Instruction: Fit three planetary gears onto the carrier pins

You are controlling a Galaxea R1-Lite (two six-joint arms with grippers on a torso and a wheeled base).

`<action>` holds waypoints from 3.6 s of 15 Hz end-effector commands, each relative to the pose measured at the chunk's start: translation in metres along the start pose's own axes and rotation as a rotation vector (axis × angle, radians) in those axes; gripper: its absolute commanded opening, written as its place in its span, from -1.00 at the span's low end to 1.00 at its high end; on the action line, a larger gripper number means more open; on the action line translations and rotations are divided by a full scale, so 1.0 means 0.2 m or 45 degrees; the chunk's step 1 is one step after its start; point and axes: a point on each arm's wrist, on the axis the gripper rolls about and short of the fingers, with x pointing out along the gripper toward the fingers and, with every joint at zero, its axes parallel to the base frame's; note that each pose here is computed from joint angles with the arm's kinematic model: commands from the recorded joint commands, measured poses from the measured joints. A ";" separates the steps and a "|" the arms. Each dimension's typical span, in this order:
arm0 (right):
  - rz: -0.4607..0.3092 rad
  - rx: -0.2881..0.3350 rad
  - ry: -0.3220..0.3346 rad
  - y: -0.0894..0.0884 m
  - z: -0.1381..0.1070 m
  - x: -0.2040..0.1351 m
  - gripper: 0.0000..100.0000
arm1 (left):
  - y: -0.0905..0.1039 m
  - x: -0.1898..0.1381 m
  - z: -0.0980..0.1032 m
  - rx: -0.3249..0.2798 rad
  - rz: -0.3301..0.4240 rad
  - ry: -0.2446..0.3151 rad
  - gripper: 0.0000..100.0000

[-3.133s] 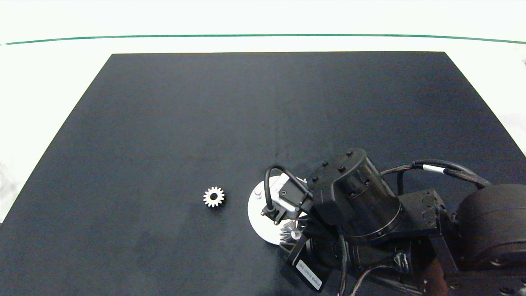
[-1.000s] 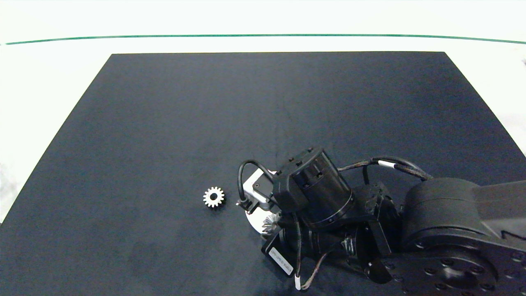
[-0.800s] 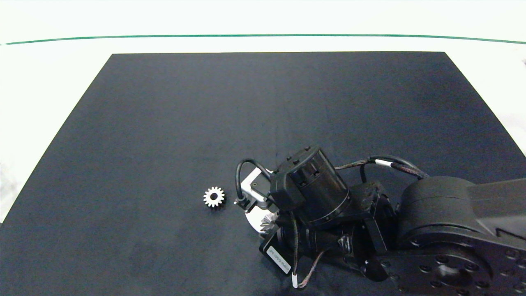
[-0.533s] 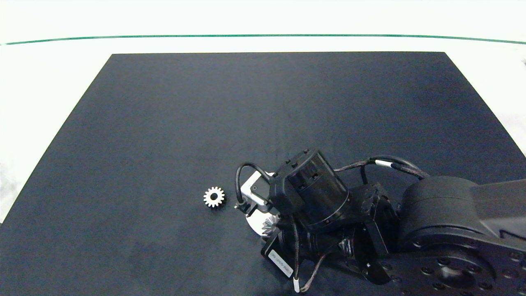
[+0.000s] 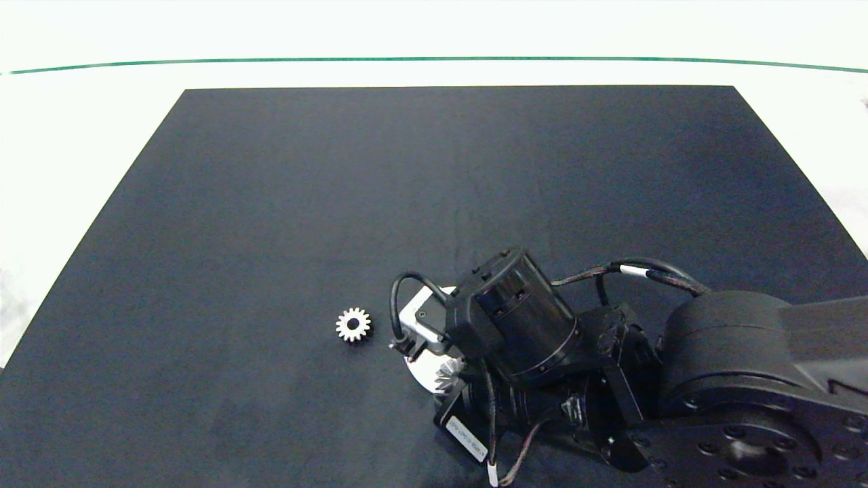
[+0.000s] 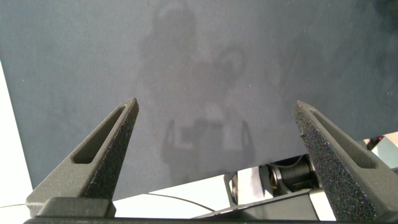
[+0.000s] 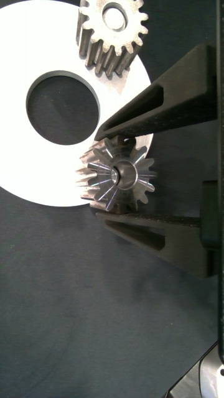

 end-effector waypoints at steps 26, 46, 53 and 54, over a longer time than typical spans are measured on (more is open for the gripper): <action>-0.461 0.480 -0.240 -0.50 -0.39 -0.88 1.00 | -0.01 0.20 0.14 0.154 -0.333 0.139 1.00; -0.485 0.565 -0.271 -0.48 -0.56 -1.08 1.00 | -0.30 0.90 0.30 0.458 -0.448 0.022 1.00; -0.484 0.574 -0.271 -0.48 -0.56 -1.07 1.00 | -0.36 1.01 0.32 0.479 -0.430 0.043 1.00; -0.484 0.574 -0.271 -0.48 -0.56 -1.07 1.00 | -0.36 1.02 0.33 0.478 -0.422 0.042 1.00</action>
